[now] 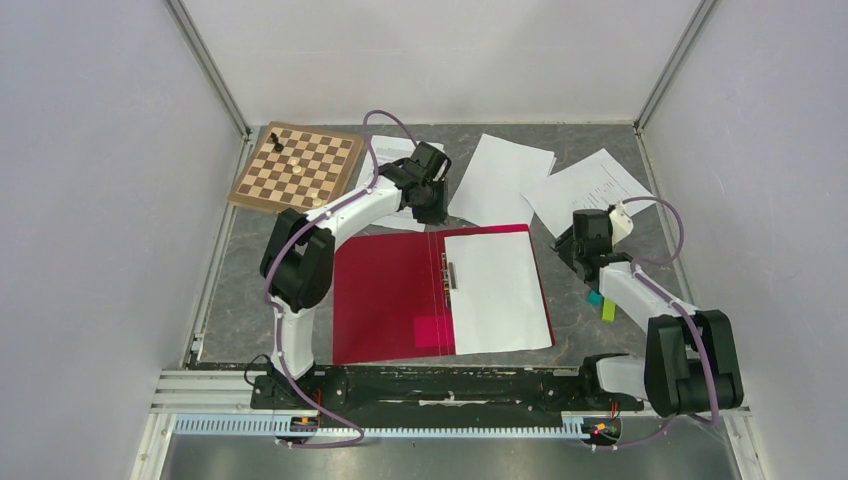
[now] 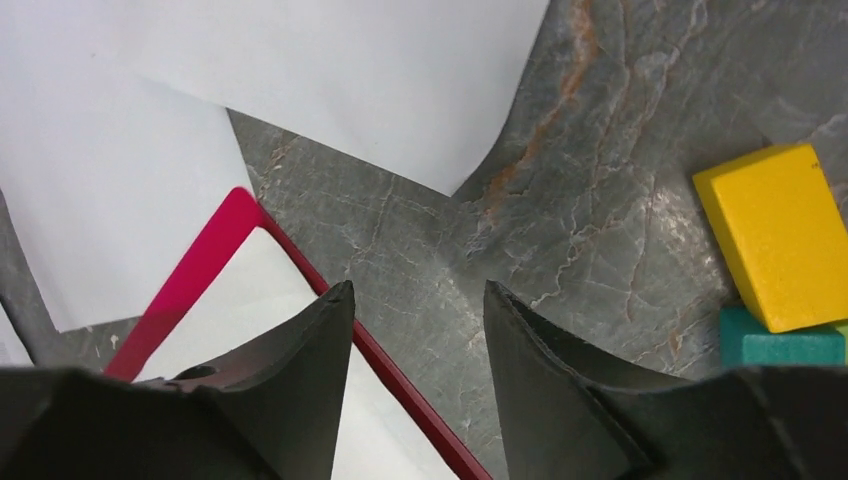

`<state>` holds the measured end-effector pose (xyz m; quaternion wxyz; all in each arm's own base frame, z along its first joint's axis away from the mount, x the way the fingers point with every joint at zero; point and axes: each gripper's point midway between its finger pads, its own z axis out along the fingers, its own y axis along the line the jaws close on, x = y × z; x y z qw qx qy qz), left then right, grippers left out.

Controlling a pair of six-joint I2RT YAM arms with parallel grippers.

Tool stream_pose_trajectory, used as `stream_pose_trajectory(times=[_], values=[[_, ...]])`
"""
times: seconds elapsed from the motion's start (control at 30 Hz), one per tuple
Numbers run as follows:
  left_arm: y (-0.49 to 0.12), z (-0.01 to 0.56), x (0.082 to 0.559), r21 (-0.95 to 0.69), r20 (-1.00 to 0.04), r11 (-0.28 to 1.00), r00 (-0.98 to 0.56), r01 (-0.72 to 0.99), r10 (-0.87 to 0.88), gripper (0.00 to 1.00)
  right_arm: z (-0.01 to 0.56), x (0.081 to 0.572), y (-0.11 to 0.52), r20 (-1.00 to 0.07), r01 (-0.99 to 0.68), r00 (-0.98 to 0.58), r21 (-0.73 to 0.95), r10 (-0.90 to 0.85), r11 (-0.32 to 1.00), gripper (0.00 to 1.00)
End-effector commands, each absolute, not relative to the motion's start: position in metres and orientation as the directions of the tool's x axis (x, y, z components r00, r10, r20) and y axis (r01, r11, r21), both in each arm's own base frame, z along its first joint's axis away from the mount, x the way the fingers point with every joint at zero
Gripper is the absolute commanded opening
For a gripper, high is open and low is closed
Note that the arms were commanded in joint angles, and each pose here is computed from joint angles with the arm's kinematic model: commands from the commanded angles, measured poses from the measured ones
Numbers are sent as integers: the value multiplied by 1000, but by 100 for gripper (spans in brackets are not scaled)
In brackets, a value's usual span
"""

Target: Put the files into the folder

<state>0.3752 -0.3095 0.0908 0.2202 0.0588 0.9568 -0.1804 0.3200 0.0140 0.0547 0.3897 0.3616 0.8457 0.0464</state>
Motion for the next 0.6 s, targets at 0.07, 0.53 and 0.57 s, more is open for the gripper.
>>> stream_pose_trajectory(times=[0.07,0.53,0.57], values=[[-314,104,375,-380,-455,910,-890,164,-29,33,42,318,1,-544,721,-289,417,787,553,52],[-309,100,372,-368,-457,915,-889,162,-27,32,26,340,-23,-432,796,-166,472,886,379,51],[-309,101,372,-370,-458,915,-888,161,-29,32,24,340,-23,-428,799,-169,468,888,377,50]])
